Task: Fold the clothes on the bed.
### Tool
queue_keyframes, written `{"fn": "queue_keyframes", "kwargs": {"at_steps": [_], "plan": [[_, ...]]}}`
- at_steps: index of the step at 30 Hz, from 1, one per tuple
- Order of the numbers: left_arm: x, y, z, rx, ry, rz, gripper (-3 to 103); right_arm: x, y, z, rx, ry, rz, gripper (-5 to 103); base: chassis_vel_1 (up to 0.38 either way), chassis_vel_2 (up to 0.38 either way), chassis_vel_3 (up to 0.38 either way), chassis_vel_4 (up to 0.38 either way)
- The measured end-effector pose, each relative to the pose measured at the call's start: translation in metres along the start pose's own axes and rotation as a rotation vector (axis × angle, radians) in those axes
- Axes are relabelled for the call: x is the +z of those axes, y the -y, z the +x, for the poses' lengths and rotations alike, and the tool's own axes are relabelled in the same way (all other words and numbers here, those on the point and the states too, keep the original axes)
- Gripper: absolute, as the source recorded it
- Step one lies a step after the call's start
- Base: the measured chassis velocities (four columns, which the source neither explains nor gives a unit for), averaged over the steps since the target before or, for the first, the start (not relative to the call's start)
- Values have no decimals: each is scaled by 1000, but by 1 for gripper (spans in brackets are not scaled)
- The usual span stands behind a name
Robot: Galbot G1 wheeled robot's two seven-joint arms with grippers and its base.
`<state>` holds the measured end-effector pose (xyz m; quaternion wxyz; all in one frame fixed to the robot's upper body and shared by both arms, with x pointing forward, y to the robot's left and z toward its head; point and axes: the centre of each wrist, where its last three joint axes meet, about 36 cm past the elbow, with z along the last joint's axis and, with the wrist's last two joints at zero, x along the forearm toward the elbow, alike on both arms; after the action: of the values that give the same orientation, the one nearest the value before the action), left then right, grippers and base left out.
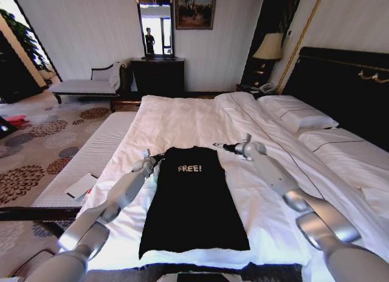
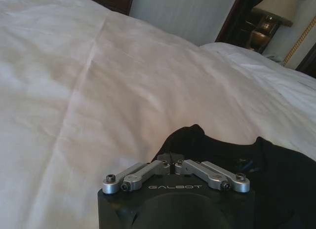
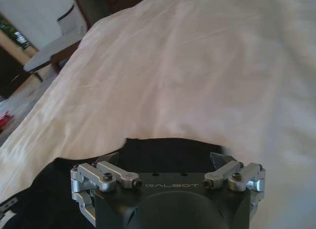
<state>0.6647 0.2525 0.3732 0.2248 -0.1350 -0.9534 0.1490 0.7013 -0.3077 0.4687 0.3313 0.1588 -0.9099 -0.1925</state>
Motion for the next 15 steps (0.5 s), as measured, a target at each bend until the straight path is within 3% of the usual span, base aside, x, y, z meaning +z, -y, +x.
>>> {"fn": "queue_keyframes", "kwargs": {"at_steps": [6, 13, 15], "plan": [[3, 7, -1, 17, -5, -11, 0, 6, -9, -23, -4, -20, 30, 100, 0, 0, 0, 0], [11, 22, -8, 46, -14, -13, 0, 8, 19, -21, 50, 17, 37, 100, 0, 0, 0, 0], [15, 27, -10, 56, -21, -17, 0, 7, 37, -14, 77, 42, 36, 100, 0, 0, 0, 0]]}}
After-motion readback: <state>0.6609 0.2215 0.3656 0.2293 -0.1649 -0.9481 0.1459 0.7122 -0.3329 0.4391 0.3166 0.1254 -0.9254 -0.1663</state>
